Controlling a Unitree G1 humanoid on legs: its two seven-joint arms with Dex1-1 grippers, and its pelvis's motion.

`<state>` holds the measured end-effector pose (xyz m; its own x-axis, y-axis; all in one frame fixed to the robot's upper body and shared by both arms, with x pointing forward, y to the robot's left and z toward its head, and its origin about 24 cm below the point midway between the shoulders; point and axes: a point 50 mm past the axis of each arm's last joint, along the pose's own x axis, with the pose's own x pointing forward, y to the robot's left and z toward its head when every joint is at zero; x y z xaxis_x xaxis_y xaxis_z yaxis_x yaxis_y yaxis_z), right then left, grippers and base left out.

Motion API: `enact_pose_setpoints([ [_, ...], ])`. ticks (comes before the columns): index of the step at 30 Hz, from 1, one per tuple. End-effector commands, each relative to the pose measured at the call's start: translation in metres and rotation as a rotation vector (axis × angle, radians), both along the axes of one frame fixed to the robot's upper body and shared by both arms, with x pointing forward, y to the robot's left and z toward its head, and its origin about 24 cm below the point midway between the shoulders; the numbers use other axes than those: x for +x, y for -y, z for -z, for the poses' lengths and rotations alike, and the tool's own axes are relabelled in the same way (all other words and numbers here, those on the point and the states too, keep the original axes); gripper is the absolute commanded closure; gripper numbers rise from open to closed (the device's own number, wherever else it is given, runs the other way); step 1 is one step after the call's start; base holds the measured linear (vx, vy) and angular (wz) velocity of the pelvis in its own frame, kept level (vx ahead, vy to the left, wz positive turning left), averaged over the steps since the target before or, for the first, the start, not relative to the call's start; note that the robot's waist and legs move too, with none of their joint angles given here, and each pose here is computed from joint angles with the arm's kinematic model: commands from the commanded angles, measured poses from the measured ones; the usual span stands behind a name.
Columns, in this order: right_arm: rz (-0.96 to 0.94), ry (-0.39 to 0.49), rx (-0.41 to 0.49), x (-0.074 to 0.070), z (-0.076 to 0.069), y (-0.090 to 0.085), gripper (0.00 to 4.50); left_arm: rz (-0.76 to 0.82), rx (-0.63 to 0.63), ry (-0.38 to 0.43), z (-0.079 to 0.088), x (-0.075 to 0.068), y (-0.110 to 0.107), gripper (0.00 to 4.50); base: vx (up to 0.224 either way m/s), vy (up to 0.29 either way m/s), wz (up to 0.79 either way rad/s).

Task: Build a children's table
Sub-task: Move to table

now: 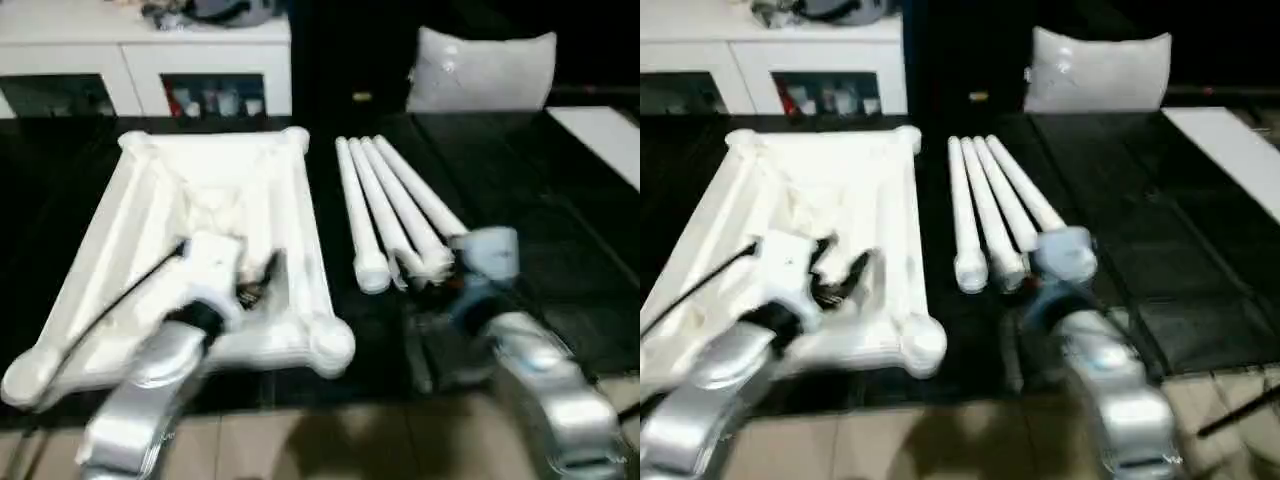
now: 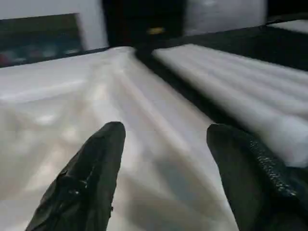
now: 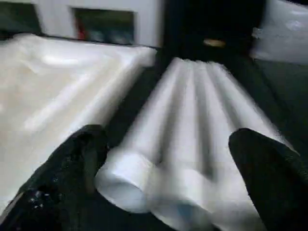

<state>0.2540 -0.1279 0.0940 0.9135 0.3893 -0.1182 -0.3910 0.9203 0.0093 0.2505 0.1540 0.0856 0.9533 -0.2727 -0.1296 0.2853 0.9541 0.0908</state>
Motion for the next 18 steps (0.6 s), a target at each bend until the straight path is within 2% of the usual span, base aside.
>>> enact_pose_setpoints([
  [1, 0.019, -0.021, -0.032, -0.002, 0.004, 0.009, 0.00, 0.027, -0.007, 0.011, -0.003, -0.001, 0.006, 1.33, 0.180, 0.010, 0.07],
  [8, -0.017, -0.024, -0.043, -0.004, 0.005, 0.006, 0.00, 0.050, -0.018, 0.015, -0.004, -0.001, 0.008, 1.33, 0.072, -0.043, 0.01],
  [12, -0.049, -0.013, -0.025, -0.006, 0.002, 0.006, 0.00, 0.124, -0.009, 0.002, -0.004, -0.004, 0.009, 1.33, 0.047, -0.024, -0.06],
  [18, -0.127, 0.019, -0.088, -0.005, 0.000, 0.007, 0.00, 0.392, 0.060, -0.085, -0.003, -0.016, 0.008, 1.33, -0.019, 0.006, 0.00],
])
